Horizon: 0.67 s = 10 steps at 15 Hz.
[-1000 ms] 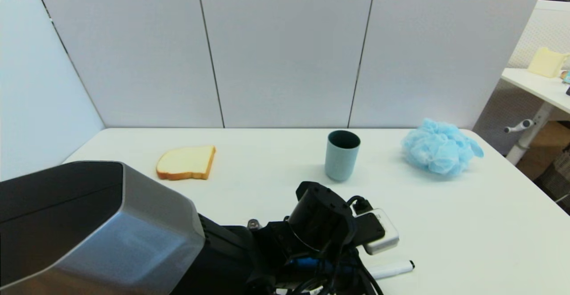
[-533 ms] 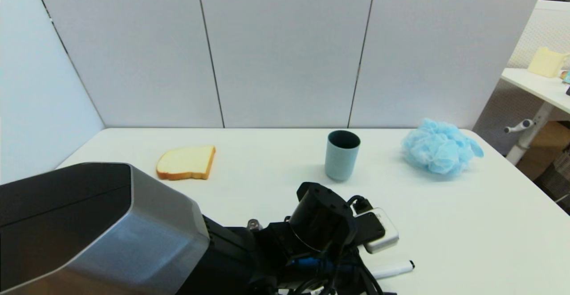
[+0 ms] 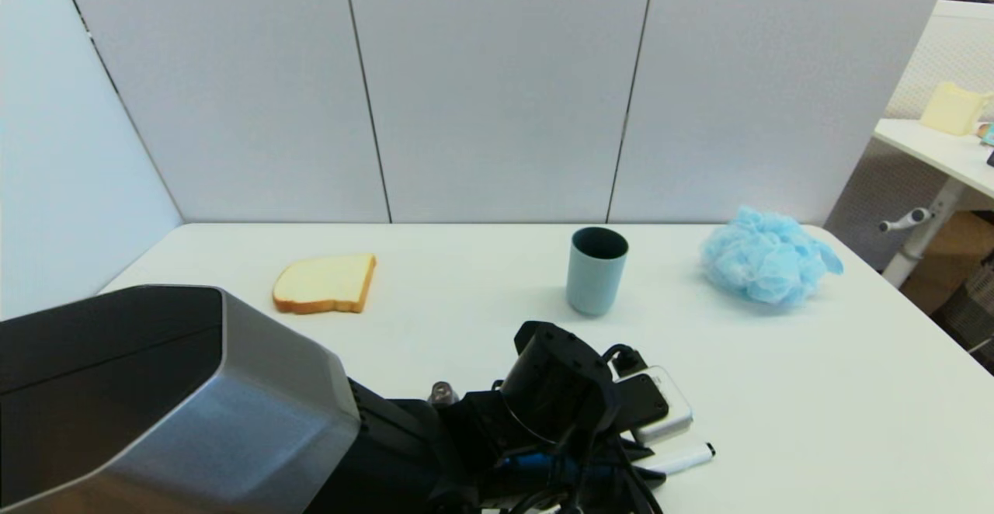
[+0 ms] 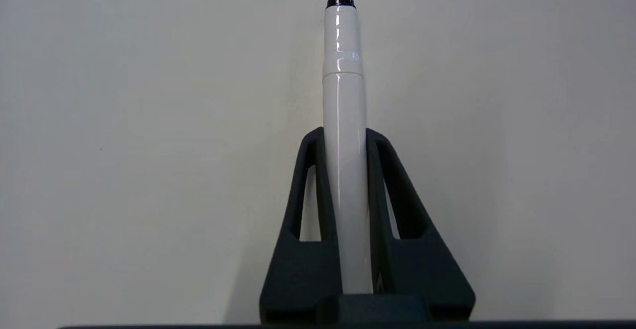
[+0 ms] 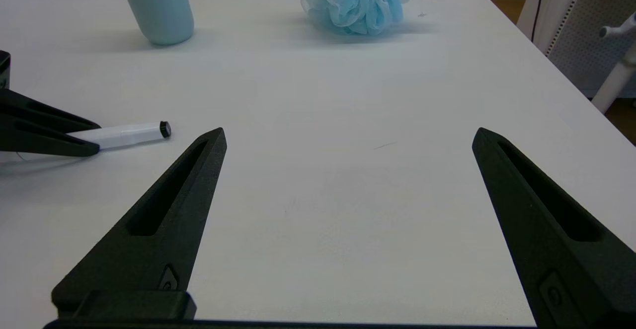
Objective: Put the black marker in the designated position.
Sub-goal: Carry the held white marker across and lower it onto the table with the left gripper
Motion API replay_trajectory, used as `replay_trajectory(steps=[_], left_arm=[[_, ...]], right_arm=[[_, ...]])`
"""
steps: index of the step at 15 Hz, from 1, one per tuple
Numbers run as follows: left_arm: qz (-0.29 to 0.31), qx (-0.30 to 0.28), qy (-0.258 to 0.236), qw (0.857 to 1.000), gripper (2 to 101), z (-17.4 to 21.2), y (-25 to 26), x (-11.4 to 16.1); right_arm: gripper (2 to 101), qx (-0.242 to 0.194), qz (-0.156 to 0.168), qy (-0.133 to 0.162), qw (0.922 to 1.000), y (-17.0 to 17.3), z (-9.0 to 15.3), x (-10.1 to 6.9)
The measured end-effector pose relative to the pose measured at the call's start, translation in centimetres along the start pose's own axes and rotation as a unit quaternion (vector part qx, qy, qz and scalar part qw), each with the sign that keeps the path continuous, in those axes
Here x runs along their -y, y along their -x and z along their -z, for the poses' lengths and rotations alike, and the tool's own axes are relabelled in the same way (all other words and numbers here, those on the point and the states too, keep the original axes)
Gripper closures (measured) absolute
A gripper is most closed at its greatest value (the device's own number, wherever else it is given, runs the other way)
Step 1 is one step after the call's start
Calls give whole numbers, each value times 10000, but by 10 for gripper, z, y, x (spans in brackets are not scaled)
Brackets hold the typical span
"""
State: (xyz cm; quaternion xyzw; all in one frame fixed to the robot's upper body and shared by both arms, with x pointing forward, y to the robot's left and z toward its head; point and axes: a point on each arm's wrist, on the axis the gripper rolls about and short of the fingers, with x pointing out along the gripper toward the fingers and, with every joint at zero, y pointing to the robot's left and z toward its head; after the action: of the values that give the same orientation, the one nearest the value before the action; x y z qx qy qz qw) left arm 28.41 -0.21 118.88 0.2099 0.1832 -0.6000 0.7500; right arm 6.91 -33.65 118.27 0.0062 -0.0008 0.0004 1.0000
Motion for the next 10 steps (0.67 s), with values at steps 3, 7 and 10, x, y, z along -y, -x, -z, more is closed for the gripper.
replay_trajectory(steps=[3,7,10], left_arm=[[-42,55,-25,10000,903,-5,11,-1],[-607,307,147,9976,903,-19,60,-35],[-1523,401,524,9861,903,-16,122,-85]], right_arm=[[43,0,-2,0,10000,0,0,0],[43,0,-2,0,10000,0,0,0],[43,0,0,2,10000,0,0,0]])
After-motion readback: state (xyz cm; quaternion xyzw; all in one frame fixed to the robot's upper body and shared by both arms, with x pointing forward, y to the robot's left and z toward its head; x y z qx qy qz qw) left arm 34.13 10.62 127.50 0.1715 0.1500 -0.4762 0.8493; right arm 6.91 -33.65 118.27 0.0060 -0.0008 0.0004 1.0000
